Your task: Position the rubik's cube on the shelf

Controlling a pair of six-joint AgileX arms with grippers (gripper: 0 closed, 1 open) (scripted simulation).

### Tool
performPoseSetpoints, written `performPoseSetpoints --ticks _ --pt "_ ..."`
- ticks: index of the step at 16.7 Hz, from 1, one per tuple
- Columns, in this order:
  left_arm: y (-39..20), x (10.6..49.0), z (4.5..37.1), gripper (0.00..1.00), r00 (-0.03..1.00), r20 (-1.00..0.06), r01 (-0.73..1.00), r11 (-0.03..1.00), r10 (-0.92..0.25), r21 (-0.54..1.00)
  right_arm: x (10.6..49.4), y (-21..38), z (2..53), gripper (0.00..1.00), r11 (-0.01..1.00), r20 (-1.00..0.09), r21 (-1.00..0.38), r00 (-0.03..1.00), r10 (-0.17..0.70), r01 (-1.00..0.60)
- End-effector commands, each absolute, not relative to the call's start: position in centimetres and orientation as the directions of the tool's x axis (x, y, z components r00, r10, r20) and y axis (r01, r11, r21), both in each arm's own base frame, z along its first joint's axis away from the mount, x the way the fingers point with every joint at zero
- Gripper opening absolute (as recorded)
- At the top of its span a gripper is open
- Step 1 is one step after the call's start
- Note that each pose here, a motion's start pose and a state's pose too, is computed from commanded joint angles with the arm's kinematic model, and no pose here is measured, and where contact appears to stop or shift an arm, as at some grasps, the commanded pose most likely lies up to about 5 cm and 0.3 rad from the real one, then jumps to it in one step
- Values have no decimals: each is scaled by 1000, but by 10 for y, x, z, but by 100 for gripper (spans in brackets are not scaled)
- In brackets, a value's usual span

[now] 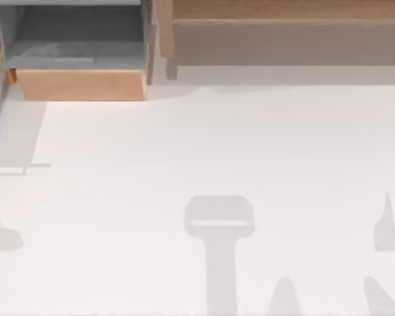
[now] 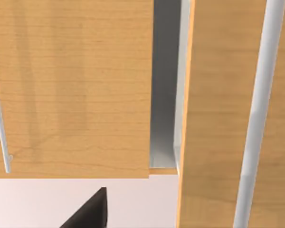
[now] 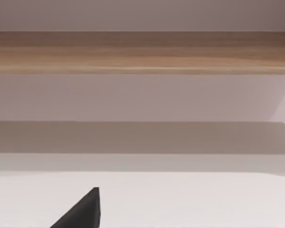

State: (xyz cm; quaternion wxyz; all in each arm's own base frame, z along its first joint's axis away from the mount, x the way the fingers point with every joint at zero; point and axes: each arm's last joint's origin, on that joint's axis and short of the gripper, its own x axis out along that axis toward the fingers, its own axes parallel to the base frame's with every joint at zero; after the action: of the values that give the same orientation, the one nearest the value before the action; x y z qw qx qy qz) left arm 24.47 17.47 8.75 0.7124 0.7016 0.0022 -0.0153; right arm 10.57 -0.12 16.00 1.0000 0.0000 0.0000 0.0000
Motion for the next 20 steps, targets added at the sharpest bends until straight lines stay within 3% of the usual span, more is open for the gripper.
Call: performPoseSetpoints --ticks 12,16,20 --pt "177 227 88 100 1000 -26 26 20 -12 999 106 -1 160 100 1000 0 0 1000 0 0" --pt "211 231 98 100 993 -30 21 79 117 997 106 -1 160 100 1000 0 0 1000 0 0" --pt "265 242 119 100 953 -73 3 230 293 973 106 -1 160 100 1000 0 0 1000 0 0"
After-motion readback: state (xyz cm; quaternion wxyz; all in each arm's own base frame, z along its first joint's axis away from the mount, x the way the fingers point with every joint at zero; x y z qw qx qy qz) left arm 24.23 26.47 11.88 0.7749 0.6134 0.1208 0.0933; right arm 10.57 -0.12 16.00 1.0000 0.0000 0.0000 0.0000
